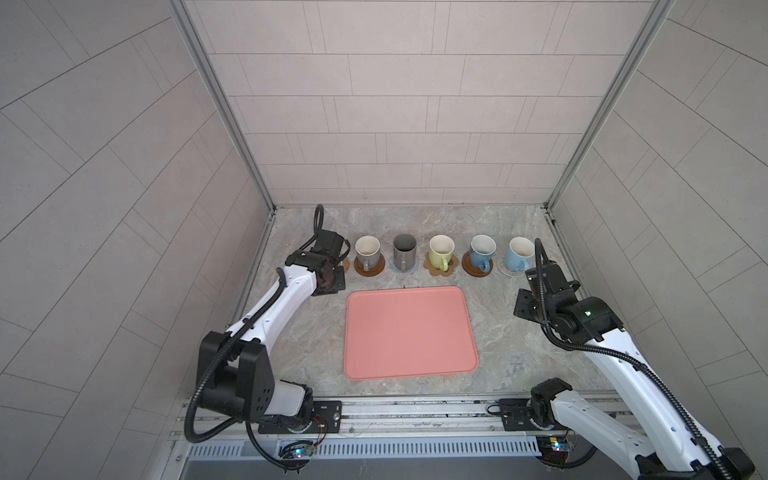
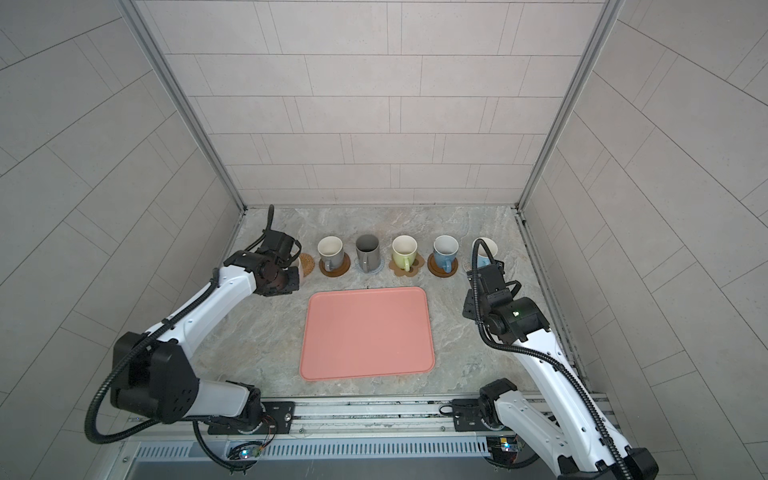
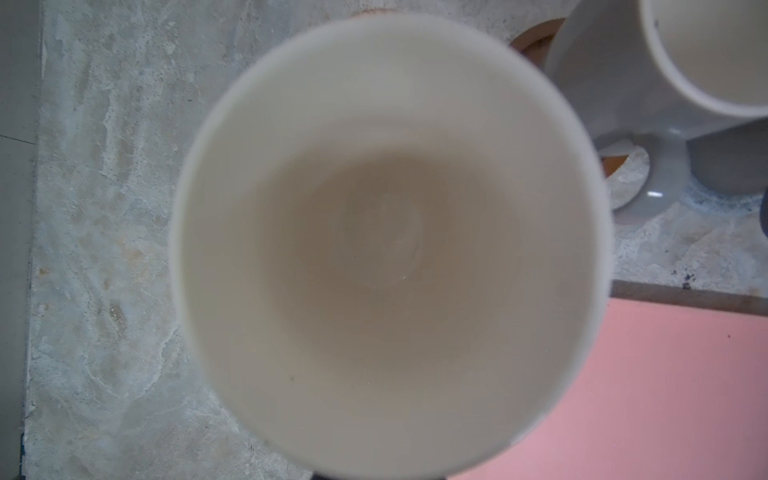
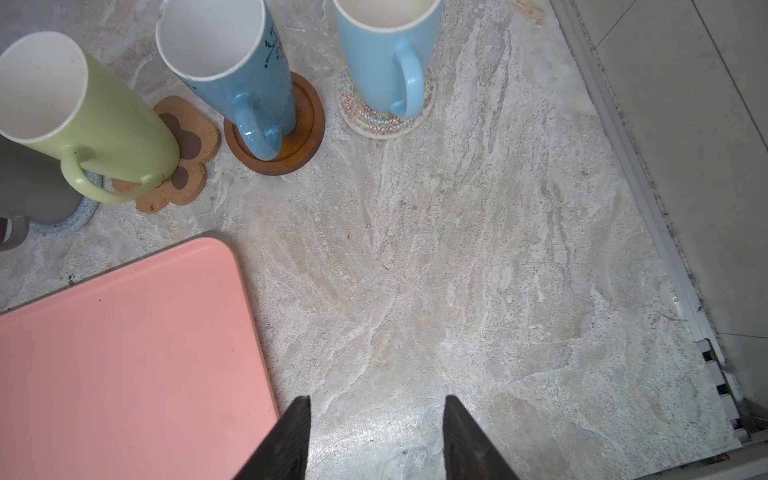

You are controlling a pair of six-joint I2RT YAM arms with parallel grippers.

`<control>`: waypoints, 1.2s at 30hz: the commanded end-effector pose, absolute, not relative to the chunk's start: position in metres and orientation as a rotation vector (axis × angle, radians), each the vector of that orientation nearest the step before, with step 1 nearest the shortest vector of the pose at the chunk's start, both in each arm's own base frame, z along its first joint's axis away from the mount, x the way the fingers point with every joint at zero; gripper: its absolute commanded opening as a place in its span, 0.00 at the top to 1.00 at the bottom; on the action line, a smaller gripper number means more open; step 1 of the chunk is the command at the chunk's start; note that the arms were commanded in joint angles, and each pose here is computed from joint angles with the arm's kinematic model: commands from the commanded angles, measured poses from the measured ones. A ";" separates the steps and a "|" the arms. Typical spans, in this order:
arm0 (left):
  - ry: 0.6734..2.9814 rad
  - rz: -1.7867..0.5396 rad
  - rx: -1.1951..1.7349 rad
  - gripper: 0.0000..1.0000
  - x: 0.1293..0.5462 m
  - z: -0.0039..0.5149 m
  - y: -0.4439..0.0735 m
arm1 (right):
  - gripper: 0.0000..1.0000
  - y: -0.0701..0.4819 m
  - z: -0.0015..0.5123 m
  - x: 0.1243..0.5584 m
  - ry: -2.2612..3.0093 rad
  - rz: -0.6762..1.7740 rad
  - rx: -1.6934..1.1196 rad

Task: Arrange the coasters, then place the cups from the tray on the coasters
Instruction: 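Lower the cream mug onto the rattan coaster and open left gripper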

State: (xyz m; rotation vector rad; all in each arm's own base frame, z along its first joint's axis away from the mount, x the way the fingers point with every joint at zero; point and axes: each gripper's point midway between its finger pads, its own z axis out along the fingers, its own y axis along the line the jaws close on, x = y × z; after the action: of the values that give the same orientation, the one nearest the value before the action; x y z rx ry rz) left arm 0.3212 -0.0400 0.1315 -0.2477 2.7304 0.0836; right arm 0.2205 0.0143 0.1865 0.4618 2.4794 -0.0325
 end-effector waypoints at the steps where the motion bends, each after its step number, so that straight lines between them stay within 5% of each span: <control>1: 2.628 0.040 -0.204 0.87 0.357 0.155 -0.038 | 0.46 0.008 0.197 0.218 2.450 -0.055 0.483; 15: 2.619 -0.035 -0.077 0.87 0.407 0.152 -0.036 | 0.46 0.005 0.197 0.219 2.444 -0.069 0.497; 36: 2.684 -0.065 -0.018 0.87 0.420 0.126 -0.020 | 0.46 0.003 0.197 0.217 2.446 -0.079 0.503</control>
State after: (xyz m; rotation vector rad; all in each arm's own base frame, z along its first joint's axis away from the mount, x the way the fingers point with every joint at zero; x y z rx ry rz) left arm 0.3990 -0.0193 0.1111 -0.0561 2.7529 -0.0467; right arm 0.2197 0.0092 0.1872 0.4775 2.4735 -0.0589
